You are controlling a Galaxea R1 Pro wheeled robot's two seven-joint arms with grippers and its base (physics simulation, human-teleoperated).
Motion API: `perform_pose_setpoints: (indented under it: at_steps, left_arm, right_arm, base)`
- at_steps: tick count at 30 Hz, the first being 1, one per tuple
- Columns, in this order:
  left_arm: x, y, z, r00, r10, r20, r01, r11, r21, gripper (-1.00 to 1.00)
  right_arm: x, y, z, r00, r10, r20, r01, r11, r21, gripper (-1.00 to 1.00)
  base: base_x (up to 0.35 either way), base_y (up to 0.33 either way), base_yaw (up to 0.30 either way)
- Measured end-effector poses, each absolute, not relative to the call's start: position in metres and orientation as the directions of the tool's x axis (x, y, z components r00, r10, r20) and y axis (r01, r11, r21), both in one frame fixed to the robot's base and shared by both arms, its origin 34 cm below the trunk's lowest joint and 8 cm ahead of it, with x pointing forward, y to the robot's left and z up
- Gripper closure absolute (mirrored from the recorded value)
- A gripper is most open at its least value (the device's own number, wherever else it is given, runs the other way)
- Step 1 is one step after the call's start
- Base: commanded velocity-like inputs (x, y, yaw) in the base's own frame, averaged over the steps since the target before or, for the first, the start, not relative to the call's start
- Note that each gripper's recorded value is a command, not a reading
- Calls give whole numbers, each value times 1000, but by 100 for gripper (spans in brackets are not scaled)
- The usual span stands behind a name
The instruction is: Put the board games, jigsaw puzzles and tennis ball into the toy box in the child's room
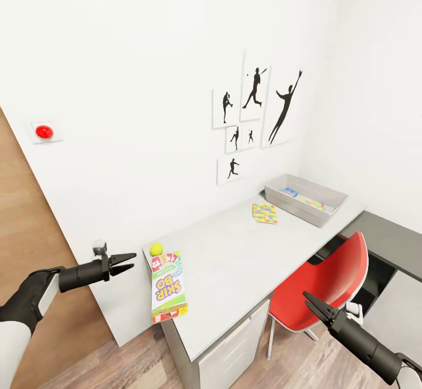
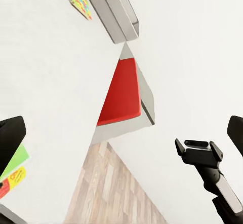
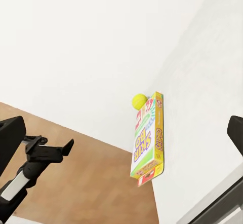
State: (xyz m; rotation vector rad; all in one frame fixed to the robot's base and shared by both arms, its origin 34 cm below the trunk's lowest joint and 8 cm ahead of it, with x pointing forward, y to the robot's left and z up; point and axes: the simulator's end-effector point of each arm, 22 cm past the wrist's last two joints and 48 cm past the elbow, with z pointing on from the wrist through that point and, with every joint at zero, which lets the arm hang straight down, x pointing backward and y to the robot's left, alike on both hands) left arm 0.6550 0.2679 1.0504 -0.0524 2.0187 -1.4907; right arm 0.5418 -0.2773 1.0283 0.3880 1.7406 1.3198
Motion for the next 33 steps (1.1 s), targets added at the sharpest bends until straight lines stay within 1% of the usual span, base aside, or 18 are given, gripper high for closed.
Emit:
perform_pose_setpoints:
  at_steps: [14,18,22,26,33]
  left_arm:
    - [657,269,1045,-808,-382,-449,311,370,-875,-100]
    - [659,271,1042,-808,-382,-449,309,374,-875,-100]
    - [661,271,1037,-809,-383,-446,302,379,-875,-100]
    - [664,274,1021,-815,-389,-429,264,410,-873,-100]
    - [669,280,1001,-818,-394,-418,223,453,-863,-100]
  right_arm:
    - [544,-277,1026,-555,694,-459,-255,383,888,-100]
    - [546,-277,1029,-549,689,-473,-269,390,881,-100]
    - [550,-277,1050,-522,681,-514,-319,403,858,-100]
    - [552,-274,1064,-509,673,-537,-354,404,843,-100]
    - [546,-265,1076,-531,662,-529,-371,380,847,-100]
  base:
    - [0,0,0]
    - [0,0,0]
    - [0,0,0]
    - [0,0,0]
    - [0,0,0]
